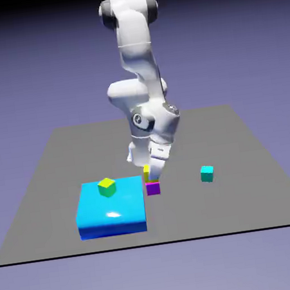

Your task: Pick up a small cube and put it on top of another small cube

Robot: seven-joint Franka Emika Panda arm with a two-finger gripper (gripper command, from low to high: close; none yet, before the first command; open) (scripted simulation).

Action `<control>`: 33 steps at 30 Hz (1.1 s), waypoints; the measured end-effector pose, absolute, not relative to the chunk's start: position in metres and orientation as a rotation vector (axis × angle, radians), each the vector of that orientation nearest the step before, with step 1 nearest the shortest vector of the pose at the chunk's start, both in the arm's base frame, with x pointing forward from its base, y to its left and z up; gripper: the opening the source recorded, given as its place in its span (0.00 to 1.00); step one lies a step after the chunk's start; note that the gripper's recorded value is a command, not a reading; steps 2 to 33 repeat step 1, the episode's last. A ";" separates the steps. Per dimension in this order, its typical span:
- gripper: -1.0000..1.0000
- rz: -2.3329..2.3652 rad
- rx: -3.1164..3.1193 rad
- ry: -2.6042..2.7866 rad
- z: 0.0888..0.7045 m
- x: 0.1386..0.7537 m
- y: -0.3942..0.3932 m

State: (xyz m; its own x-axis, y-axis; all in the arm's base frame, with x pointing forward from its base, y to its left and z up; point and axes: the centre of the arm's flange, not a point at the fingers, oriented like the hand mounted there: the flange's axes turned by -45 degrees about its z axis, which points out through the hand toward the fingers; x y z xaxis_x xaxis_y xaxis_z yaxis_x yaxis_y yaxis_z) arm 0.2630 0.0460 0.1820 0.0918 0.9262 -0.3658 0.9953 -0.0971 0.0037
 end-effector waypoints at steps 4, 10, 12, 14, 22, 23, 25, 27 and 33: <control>1.00 -0.401 2.116 1.916 0.188 0.264 0.047; 1.00 -0.401 2.116 1.916 0.188 0.264 0.047; 1.00 -0.401 2.116 1.916 0.188 0.264 0.047; 1.00 -0.401 2.116 1.916 0.188 0.264 0.047; 1.00 -0.401 2.116 1.916 0.188 0.264 0.047; 1.00 -0.401 2.116 1.916 0.188 0.264 0.047; 1.00 -0.401 2.116 1.916 0.188 0.264 0.047; 1.00 -0.401 2.116 1.916 0.188 0.264 0.047; 1.00 -0.401 2.116 1.916 0.188 0.264 0.047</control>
